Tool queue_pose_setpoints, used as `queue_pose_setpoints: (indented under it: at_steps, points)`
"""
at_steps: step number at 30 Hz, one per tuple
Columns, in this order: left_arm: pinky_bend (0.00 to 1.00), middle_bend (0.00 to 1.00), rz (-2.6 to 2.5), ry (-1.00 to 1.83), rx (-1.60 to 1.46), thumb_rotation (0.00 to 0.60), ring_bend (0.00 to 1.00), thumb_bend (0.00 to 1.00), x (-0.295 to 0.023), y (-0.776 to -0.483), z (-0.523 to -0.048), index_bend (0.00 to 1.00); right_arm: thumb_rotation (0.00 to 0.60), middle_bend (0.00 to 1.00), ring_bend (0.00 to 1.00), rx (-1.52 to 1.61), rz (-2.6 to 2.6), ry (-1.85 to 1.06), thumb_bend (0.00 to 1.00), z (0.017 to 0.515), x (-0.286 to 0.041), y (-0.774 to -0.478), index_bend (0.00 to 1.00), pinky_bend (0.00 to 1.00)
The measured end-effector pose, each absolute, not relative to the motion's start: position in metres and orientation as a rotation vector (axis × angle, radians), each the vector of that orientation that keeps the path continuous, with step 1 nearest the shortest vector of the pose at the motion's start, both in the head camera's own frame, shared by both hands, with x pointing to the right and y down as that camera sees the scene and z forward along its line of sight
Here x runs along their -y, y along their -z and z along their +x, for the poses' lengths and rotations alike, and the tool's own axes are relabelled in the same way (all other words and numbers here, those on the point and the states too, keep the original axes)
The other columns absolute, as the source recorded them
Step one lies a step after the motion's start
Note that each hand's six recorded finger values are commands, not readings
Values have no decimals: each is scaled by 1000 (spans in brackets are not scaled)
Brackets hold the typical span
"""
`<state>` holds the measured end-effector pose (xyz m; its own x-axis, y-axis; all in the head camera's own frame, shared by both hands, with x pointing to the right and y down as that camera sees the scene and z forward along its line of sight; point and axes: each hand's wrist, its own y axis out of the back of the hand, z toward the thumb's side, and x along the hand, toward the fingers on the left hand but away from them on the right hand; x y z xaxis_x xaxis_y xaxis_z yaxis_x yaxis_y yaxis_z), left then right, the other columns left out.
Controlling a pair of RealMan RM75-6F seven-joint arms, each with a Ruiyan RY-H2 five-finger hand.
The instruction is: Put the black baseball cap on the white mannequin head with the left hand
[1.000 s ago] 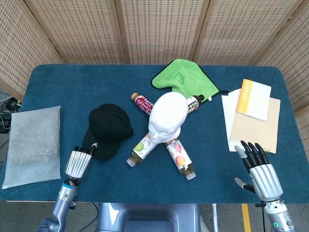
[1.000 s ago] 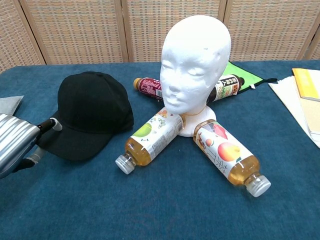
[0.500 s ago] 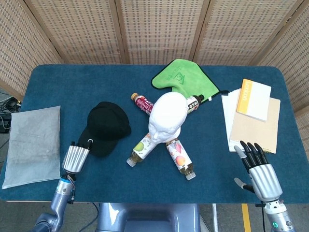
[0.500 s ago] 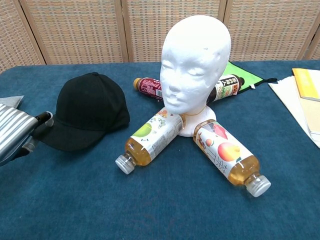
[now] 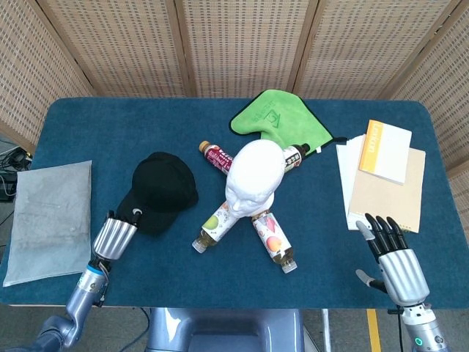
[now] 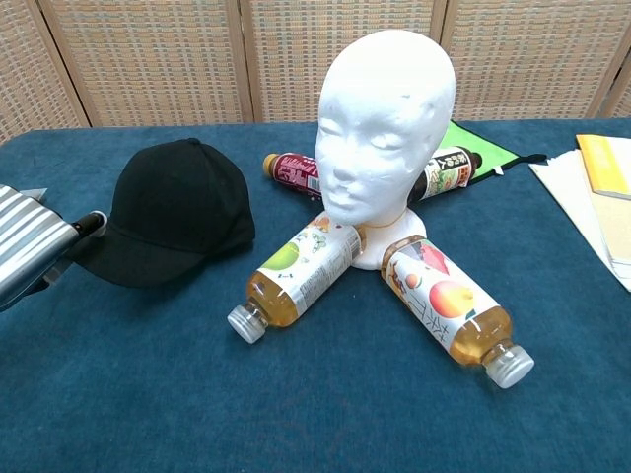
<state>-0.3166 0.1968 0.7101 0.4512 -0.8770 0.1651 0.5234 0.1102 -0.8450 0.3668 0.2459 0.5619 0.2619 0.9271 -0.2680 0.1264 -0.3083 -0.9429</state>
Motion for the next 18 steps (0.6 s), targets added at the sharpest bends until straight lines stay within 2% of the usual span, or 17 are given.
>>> queue_pose_setpoints:
  at_steps: [18]
  points:
    - [834, 946, -833, 913, -453, 600, 932, 874, -172, -655, -312, 828, 600, 0, 0, 995, -1653, -1136, 48, 367, -246, -560, 0, 0]
